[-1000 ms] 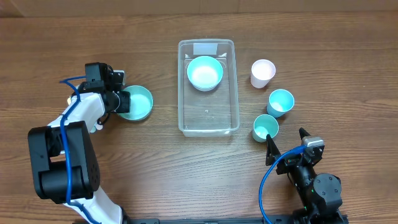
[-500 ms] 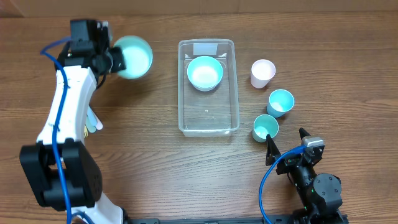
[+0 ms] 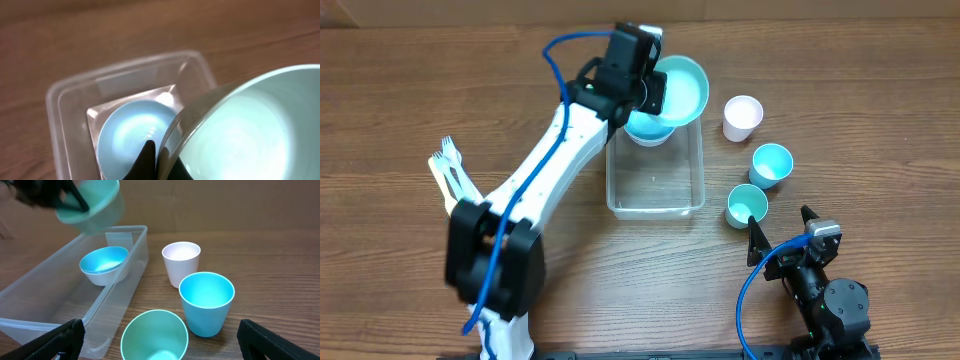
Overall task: Pack container
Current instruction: 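Stack the light-blue bowl onto the bowls in the container, release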
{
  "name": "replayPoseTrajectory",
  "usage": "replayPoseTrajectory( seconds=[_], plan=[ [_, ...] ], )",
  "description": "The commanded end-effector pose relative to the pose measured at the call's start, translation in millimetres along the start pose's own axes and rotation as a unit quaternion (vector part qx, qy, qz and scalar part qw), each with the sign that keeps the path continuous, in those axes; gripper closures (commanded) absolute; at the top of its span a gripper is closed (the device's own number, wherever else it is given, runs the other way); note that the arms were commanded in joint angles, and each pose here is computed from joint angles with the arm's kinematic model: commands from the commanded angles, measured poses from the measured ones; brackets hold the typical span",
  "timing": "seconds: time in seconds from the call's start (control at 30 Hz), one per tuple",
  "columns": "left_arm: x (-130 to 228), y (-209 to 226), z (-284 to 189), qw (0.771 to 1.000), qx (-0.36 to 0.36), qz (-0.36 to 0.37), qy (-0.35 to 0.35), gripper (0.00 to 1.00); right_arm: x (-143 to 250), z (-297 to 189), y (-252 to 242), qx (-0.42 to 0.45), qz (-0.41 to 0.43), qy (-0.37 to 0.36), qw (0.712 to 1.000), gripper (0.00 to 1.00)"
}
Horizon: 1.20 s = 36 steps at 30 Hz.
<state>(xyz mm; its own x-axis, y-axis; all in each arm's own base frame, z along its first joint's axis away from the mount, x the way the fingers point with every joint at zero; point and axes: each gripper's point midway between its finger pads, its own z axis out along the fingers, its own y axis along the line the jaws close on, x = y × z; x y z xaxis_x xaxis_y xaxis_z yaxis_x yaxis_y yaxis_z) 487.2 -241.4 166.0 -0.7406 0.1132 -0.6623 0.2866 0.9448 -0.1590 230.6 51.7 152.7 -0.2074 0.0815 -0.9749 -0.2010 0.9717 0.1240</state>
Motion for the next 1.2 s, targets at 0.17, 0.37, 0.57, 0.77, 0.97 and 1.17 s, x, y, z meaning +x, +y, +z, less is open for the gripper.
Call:
replayPoseTrajectory(
  seconds=[0.17, 0.37, 0.57, 0.77, 0.97, 1.17],
  plan=[
    [0.2, 37.8, 31.4, 0.996, -0.074, -0.05, 0.003, 0.96, -2.2, -0.4, 1.1, -0.003, 0.0, -0.006, 1.0, 0.0],
    [13.8, 51.0, 48.1, 0.994, -0.092, -0.054, 0.022, 0.96, -2.2, -0.4, 1.1, -0.003, 0.0, -0.006, 1.0, 0.0],
    [22.6, 58.1, 46.1, 0.992, -0.111, -0.052, 0.038, 0.96, -2.2, -0.4, 1.1, -0.003, 0.0, -0.006, 1.0, 0.0],
    [23.5, 62.4, 45.9, 0.991, -0.117, -0.054, 0.04, 0.96, -2.2, -0.4, 1.1, -0.003, 0.0, -0.006, 1.0, 0.0],
    [28.4, 63.5, 46.8, 0.991, -0.115, -0.054, 0.05, 0.89, -2.2, -0.4, 1.1, -0.003, 0.0, -0.006, 1.0, 0.0],
    [28.3, 55.3, 48.5, 0.993, -0.092, -0.057, 0.052, 0.96, -2.2, -0.4, 1.1, -0.003, 0.0, -0.006, 1.0, 0.0]
  ],
)
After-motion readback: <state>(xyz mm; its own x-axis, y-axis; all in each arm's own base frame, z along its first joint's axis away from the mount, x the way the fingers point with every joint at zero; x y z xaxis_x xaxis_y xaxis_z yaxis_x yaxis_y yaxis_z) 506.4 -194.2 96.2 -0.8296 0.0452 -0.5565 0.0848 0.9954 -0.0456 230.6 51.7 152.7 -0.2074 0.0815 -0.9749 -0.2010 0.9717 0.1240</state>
